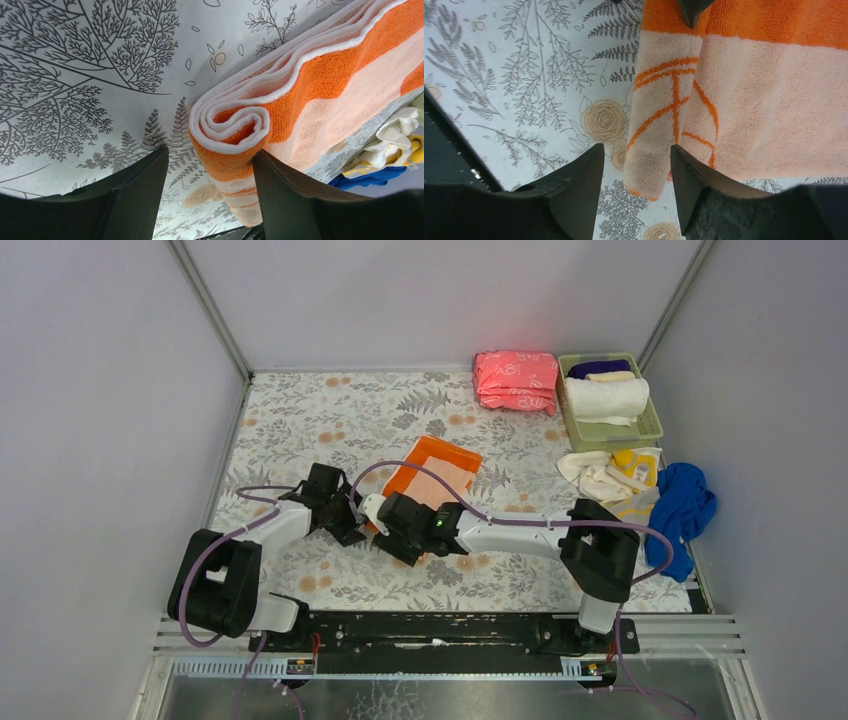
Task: Roll the towels
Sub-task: Roll the towel at the center of the board.
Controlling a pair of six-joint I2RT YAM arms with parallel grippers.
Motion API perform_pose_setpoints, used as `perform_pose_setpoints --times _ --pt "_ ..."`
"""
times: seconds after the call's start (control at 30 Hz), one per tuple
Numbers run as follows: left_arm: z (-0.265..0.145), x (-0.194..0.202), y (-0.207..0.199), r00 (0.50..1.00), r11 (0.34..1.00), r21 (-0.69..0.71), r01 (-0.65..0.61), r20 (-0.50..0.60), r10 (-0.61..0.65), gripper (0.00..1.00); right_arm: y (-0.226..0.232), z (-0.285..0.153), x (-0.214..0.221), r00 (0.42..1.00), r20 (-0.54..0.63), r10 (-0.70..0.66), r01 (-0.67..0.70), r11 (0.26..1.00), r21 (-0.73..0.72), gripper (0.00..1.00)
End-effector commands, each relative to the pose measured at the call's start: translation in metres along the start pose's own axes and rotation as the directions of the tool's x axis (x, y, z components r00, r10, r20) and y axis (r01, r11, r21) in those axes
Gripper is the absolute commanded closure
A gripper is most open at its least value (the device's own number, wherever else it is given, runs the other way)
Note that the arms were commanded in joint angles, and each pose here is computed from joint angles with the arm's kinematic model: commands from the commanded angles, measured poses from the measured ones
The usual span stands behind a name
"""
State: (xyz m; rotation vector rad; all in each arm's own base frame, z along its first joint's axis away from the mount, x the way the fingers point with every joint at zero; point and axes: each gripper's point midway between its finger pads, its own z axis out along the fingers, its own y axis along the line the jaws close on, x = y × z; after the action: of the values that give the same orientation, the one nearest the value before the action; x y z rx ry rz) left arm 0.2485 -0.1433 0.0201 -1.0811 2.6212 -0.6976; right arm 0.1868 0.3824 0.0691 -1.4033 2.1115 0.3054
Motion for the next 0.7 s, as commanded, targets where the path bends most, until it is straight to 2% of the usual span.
perform_pose_setpoints --times 0.0,0.4,0.5,0.6,0.67 --pt "0.013 0.003 0.068 0.999 0.969 -0.247 -0.028 0.026 0.035 0.37 -0.009 0.013 0.002 0.999 -0.004 -0.05 0.051 0.996 0.074 0.41" --pt "0.012 0.003 0.066 0.999 0.968 -0.25 -0.032 0.027 0.04 0.37 -0.004 0.044 0.058 0.983 -0.161 -0.089 0.099 0.993 0.056 0.42" --pt "0.011 0.002 0.065 0.999 0.968 -0.25 -0.032 0.029 0.04 0.37 -0.001 0.051 0.073 0.973 -0.21 -0.093 0.105 0.993 0.049 0.49" --pt "0.011 0.001 0.065 0.999 0.967 -0.251 -0.034 0.032 0.043 0.37 0.004 0.051 0.075 0.974 -0.211 -0.078 0.085 0.996 0.026 0.63" --pt "0.011 0.001 0.066 0.998 0.966 -0.255 -0.034 0.033 0.044 0.37 0.009 0.047 0.069 0.978 -0.196 -0.067 0.068 0.998 -0.003 0.63"
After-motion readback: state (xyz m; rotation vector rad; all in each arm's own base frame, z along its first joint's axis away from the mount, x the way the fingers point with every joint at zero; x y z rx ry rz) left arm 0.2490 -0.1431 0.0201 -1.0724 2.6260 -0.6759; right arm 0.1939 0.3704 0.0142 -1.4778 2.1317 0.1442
